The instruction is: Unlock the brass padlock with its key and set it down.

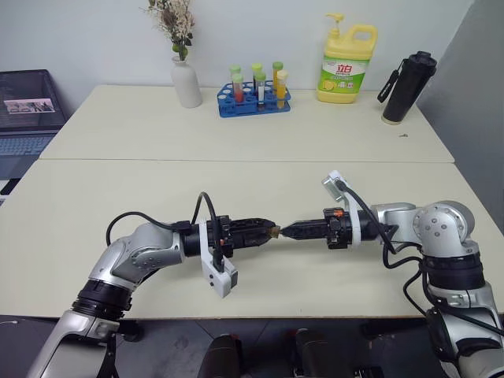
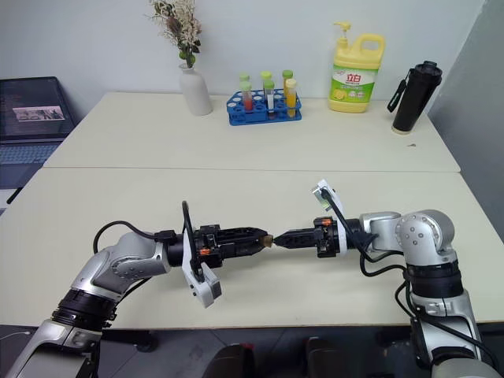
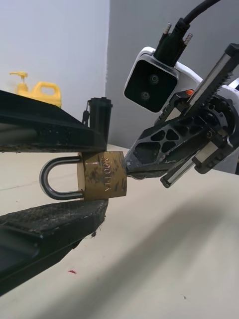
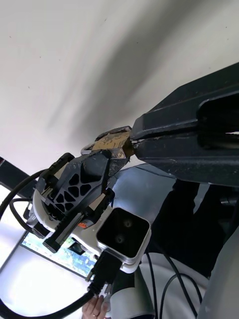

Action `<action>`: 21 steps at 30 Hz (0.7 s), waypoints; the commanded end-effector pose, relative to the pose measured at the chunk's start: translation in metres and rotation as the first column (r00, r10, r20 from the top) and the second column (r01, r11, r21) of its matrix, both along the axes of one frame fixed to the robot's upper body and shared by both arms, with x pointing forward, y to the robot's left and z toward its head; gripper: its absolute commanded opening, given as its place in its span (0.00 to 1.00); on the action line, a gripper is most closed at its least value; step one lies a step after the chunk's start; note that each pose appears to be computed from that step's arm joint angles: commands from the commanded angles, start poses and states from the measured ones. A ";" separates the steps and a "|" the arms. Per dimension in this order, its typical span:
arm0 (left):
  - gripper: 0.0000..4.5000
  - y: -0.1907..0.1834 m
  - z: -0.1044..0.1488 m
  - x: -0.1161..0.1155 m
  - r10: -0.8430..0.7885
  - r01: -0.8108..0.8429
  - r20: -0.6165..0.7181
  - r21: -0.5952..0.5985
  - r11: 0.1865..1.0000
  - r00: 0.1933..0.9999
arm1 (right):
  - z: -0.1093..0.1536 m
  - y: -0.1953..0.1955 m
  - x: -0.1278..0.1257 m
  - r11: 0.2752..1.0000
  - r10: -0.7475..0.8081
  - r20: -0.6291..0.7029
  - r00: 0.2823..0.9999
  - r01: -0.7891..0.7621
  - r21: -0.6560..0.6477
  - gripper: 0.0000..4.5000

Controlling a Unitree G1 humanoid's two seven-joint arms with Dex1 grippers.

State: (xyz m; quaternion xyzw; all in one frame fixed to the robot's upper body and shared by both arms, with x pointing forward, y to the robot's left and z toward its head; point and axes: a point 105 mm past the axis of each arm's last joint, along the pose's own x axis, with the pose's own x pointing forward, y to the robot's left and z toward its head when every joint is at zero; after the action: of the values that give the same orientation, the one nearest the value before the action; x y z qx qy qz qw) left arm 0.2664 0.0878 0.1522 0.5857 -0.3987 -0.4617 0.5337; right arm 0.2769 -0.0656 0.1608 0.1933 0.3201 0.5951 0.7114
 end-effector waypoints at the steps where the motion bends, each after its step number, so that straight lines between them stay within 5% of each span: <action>1: 0.21 -0.004 0.008 -0.003 -0.023 0.023 0.059 -0.011 1.000 0.998 | 0.014 0.002 0.001 0.999 0.011 0.016 1.000 -0.011 0.031 0.00; 12: 0.21 -0.004 0.008 -0.002 -0.014 0.016 0.079 -0.014 1.000 0.997 | 0.013 0.003 0.004 1.000 -0.012 -0.035 0.999 0.013 0.020 0.00; 21: 0.21 -0.003 0.007 -0.001 -0.007 0.008 0.066 -0.022 1.000 0.998 | 0.012 0.004 0.006 0.999 -0.032 0.133 0.991 0.035 -0.020 0.04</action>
State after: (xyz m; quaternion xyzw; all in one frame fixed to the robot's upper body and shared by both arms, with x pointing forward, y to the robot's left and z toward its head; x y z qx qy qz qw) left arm 0.2710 0.0902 0.1516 0.6008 -0.3998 -0.4415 0.5331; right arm 0.2820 -0.0618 0.1637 0.1705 0.3123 0.5833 0.7302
